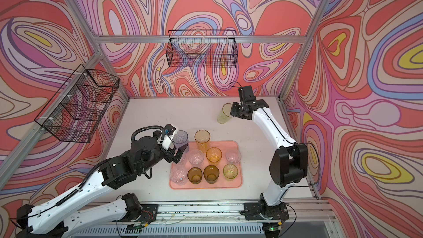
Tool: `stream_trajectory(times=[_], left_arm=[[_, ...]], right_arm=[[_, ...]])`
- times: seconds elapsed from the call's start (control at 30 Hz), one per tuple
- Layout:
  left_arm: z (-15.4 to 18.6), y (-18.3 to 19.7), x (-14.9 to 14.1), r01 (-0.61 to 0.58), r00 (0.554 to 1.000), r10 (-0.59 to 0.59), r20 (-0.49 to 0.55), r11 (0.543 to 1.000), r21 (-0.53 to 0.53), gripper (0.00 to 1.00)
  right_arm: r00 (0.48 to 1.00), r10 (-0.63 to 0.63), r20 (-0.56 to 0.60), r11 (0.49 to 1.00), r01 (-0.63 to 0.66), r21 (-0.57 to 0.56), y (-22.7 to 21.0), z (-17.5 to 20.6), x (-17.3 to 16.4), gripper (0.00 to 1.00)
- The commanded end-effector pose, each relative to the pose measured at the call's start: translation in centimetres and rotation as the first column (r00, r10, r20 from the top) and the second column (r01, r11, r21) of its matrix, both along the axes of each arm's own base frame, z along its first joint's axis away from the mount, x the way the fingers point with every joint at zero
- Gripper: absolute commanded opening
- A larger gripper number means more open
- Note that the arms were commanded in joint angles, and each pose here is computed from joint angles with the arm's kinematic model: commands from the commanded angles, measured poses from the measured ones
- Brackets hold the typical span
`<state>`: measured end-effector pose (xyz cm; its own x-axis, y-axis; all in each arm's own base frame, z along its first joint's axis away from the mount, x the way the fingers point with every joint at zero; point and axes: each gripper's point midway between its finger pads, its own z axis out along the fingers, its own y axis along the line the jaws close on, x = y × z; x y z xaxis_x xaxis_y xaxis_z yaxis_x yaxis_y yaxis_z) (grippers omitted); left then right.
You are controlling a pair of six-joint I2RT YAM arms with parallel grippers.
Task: Place the glasses into the tray
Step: Pick up the glass from the top-right of the table, then place the glass on the tray.
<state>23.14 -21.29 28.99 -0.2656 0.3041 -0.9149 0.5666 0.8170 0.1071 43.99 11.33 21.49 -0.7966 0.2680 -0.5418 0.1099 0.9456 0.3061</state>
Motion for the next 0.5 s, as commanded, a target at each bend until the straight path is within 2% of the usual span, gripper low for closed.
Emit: stream_trajectory(times=[0.0,0.47], left_arm=[[1.2,0.2,-0.2,0.004,1.000,-0.004,0.009,1.000,-0.014,1.00],[1.4,0.4,-0.3,0.001,1.000,-0.001,0.013,1.000,-0.017,1.00]], right_arm=[[1.000,0.009,0.002,0.999,-0.009,-0.031,-0.1,0.4,-1.2,0.00],[0.996,0.090,-0.023,0.993,-0.091,-0.071,2.4,1.1,-4.9,0.00]])
